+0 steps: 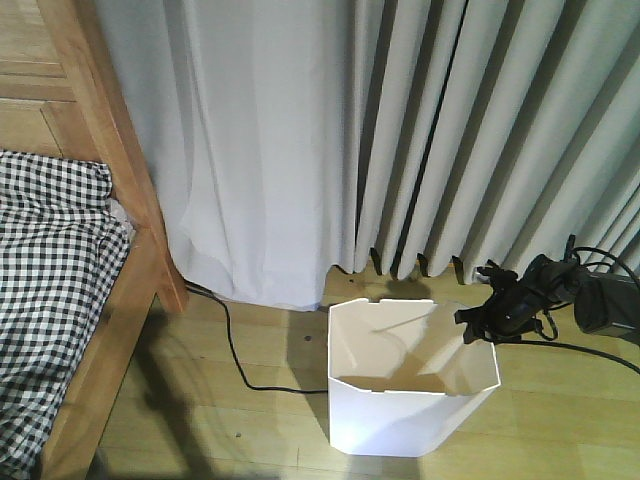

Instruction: Move trash bin to bedside with robot

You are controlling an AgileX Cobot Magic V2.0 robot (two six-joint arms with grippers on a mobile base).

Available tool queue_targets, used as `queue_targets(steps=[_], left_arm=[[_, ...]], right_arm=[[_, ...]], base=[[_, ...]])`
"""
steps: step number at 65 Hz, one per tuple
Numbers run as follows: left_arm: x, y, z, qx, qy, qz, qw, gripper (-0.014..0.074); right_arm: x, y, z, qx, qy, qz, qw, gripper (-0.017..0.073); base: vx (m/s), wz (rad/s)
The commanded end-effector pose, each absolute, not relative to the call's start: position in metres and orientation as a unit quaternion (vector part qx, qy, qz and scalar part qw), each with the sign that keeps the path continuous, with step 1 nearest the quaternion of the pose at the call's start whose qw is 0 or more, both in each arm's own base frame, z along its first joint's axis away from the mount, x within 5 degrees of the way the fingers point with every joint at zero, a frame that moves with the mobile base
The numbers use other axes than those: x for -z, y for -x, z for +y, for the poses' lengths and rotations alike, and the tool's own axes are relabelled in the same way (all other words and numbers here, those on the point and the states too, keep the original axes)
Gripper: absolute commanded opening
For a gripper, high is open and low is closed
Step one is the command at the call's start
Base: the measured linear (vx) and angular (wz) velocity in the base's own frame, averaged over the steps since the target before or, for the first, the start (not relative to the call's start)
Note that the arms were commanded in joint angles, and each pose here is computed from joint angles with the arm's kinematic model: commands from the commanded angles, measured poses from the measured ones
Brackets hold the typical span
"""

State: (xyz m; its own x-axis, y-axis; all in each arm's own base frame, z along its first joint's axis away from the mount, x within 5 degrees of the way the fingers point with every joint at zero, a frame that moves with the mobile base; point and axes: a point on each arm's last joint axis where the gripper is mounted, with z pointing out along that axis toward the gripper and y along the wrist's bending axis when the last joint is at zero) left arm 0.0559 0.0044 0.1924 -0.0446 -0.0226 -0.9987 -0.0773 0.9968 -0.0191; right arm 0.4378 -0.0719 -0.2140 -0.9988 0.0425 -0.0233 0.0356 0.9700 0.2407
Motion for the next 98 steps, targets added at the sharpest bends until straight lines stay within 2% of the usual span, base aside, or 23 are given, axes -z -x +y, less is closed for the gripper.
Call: queue_targets(steps=[1, 19, 31, 44, 59, 71, 81, 98], left_arm=[[-0.208, -0.054, 0.004, -0.016, 0.033, 0.686, 0.727, -0.0006], [-0.208, -0.054, 0.004, -0.016, 0.033, 0.686, 0.727, -0.0006], [-0.208, -0.054, 0.004, -0.016, 0.033, 0.686, 0.727, -0.0006], [-0.208, -0.054, 0.004, -0.016, 0.033, 0.686, 0.727, -0.0006], [-0.208, -0.054, 0.004, -0.016, 0.033, 0.686, 0.727, -0.0006], [-0.208, -0.054, 0.004, -0.016, 0.033, 0.686, 0.727, -0.0006], [-0.208, -0.054, 0.004, -0.016, 0.033, 0.686, 0.727, -0.0006], [-0.208, -0.054, 0.004, -0.016, 0.033, 0.686, 0.727, -0.0006]], right_arm=[[0.199, -0.454, -0.078, -0.107, -0.012, 0.993, 0.048, 0.0465], [0.193, -0.454, -0.077, -0.114, -0.009, 0.993, 0.037, 0.0469], [0.166, -0.457, -0.08, -0.115, 0.011, 0.993, 0.009, 0.0469], [0.115, -0.457, -0.08, -0.108, -0.017, 0.994, 0.027, 0.0469], [0.032, -0.427, -0.078, -0.074, -0.024, 0.994, 0.072, 0.0469], [-0.054, -0.398, -0.074, -0.05, 0.006, 0.991, 0.123, 0.0469], [-0.136, -0.379, -0.071, -0.022, 0.034, 0.982, 0.187, 0.0469], [-0.27, -0.329, -0.058, 0.017, 0.047, 0.938, 0.342, 0.0469]], base=[[0.0, 0.0], [0.0, 0.0], [0.0, 0.0], [0.0, 0.0], [0.0, 0.0], [0.0, 0.0], [0.0, 0.0], [0.0, 0.0]])
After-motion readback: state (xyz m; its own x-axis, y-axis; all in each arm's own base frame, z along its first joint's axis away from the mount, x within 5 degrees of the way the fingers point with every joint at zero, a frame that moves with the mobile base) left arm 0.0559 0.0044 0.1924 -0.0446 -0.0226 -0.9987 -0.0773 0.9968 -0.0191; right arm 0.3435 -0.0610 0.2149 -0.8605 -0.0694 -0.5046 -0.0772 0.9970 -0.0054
